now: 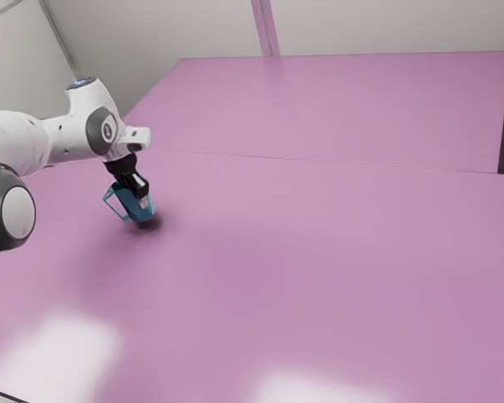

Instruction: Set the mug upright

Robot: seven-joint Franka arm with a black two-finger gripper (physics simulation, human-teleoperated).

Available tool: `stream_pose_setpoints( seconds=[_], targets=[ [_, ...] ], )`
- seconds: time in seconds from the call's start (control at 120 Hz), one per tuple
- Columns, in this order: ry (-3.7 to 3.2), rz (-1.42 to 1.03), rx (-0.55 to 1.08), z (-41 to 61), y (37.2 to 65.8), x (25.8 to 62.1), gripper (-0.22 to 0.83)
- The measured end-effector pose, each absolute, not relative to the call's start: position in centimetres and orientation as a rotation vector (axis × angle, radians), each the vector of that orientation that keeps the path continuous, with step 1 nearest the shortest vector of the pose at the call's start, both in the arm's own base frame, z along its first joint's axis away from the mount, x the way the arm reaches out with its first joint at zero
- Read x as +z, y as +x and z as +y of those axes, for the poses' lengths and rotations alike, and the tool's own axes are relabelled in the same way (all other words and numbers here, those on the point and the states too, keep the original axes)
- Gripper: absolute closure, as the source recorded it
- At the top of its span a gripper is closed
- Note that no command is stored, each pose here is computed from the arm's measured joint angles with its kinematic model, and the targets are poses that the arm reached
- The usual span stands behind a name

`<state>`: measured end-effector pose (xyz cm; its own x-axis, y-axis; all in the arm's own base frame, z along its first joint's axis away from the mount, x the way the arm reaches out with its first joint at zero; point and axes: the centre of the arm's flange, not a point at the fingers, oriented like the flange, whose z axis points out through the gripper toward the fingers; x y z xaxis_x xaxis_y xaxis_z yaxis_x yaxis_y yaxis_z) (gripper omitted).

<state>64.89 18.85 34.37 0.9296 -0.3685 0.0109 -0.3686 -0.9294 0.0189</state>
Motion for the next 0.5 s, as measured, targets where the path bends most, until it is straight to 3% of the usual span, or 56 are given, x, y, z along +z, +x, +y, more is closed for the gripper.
stream_pose_setpoints(
  seconds=[0.3,0.5],
  targets=[
    [3.161,-0.45,0.126,19.0,64.7,32.4,0.75],
    [3.173,-0.368,0.154,19.0,64.6,32.0,0.48]
  ],
)
